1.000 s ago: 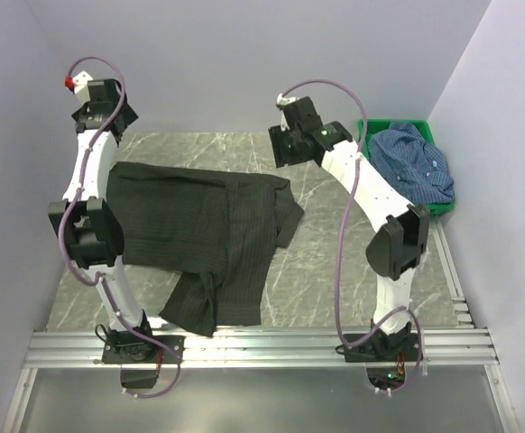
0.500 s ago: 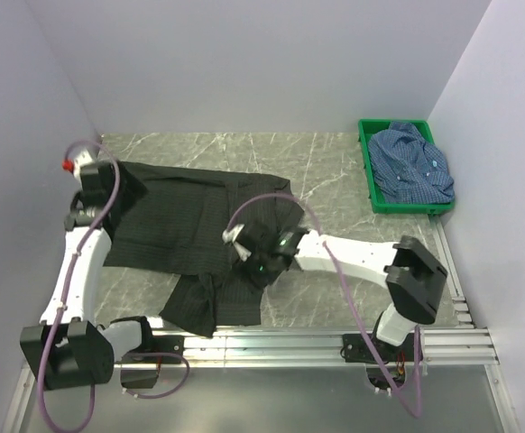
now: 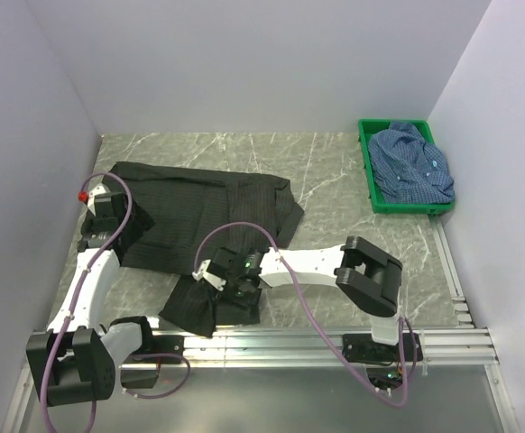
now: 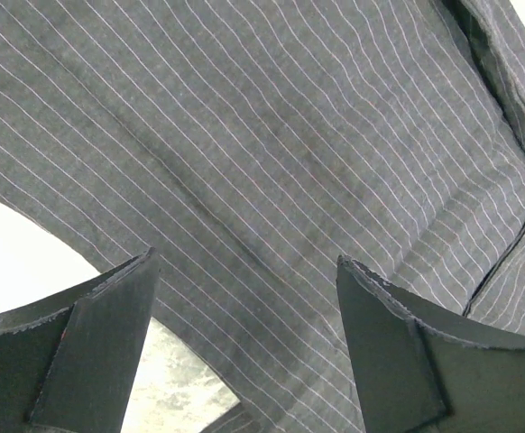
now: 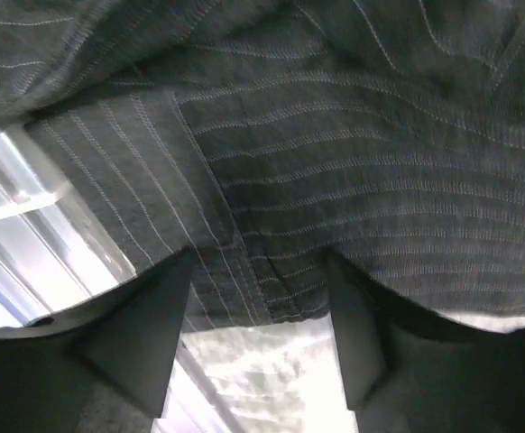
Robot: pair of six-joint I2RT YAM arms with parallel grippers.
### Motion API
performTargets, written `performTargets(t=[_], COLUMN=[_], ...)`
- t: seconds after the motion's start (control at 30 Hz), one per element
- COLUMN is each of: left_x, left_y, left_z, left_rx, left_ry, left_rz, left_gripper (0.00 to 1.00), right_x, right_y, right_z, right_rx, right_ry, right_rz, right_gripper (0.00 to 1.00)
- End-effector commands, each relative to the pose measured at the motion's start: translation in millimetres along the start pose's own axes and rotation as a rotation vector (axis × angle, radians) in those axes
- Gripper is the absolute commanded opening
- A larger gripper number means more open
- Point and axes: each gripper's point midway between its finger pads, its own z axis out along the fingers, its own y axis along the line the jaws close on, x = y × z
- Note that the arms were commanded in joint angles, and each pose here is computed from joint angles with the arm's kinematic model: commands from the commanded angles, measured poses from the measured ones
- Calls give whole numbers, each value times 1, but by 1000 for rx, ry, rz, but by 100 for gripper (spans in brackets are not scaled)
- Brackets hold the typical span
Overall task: Fold and stack the long sleeve shirts
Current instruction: Flatten the shirt out
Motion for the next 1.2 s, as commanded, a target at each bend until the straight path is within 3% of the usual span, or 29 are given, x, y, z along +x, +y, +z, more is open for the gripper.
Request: performTargets(t=[0.0, 0.07, 0.1, 0.13, 0.27, 0.33, 0.37, 0.43, 0.47, 0.5, 0.53, 0.57, 0.6, 0.67, 0.7, 0.73, 0.77, 0.8, 0.87, 1.03, 1.13, 1.17], left_x=[-21, -21, -21, -23, -25, -25, -24, -24, -23, -25, -24, -24, -24, -23, -23, -23, -22, -22, -23, -20, -16, -15], left_y=[-7, -7, -7, -8, -8, -8, -9, -9, -9, -9, -9, -9, -8, -9, -7, -7, -7, -7, -9, -11, -12, -12], left_z=[0, -1, -1, -2, -4, -5, -4, -4, -4, -4, -5, -5, -5, -6, -6, -7, -7, -7, -7, -5, -2, -2], left_rx=[12, 14, 15, 17, 19, 20, 21, 23, 23, 22, 23, 25, 23, 29, 22, 23, 24, 27, 35, 42, 46, 50], left_ry=[-76, -79, -80, -86, -97, -96, -94, -92, -89, -93, -92, -92, -94, -93, -95, -97, -94, -94, -95, -76, -63, -55], left_rz=[11, 9, 6, 5, -2, -3, -3, -3, -3, -3, -4, -4, -3, -2, -5, -5, -5, -6, -9, -5, -4, -3], left_gripper=[84, 84, 84, 84, 84, 84, 84, 84, 84, 84, 84, 84, 84, 84, 84, 84, 84, 84, 84, 84, 84, 84], right_x=[0, 0, 0, -3, -27, -60, -58, -96, -96, -122, -131, -139, -142, -134, -134, -126, -130, -129, -139, -141, -138, -148], right_y=[-1, -2, -4, -7, -35, -59, -90, -130, -158, -204, -231, -263, -319, -367, -385, -398, -400, -401, -391, -344, -284, -249], right_z=[9, 6, 2, -4, -61, -101, -118, -169, -174, -227, -250, -246, -313, -353, -387, -382, -410, -392, -392, -317, -257, -252], right_rx=[-2, 8, 18, 41, 162, 236, 295, 376, 447, 561, 642, 715, 940, 1159, 1291, 1326, 1354, 1337, 1243, 933, 659, 522], right_ry=[18, 17, 16, 7, -69, -156, -141, -245, -201, -316, -351, -342, -488, -594, -717, -711, -839, -816, -876, -783, -721, -771], right_rz=[-36, -39, -39, -42, -53, -29, 10, 58, 75, 151, 191, 226, 369, 537, 635, 652, 683, 664, 627, 557, 522, 527], right_gripper=[48, 25, 6, 0, 0, 0, 0, 0, 0, 0, 0, 0, 2, 18, 48, 62, 72, 82, 87, 87, 82, 81])
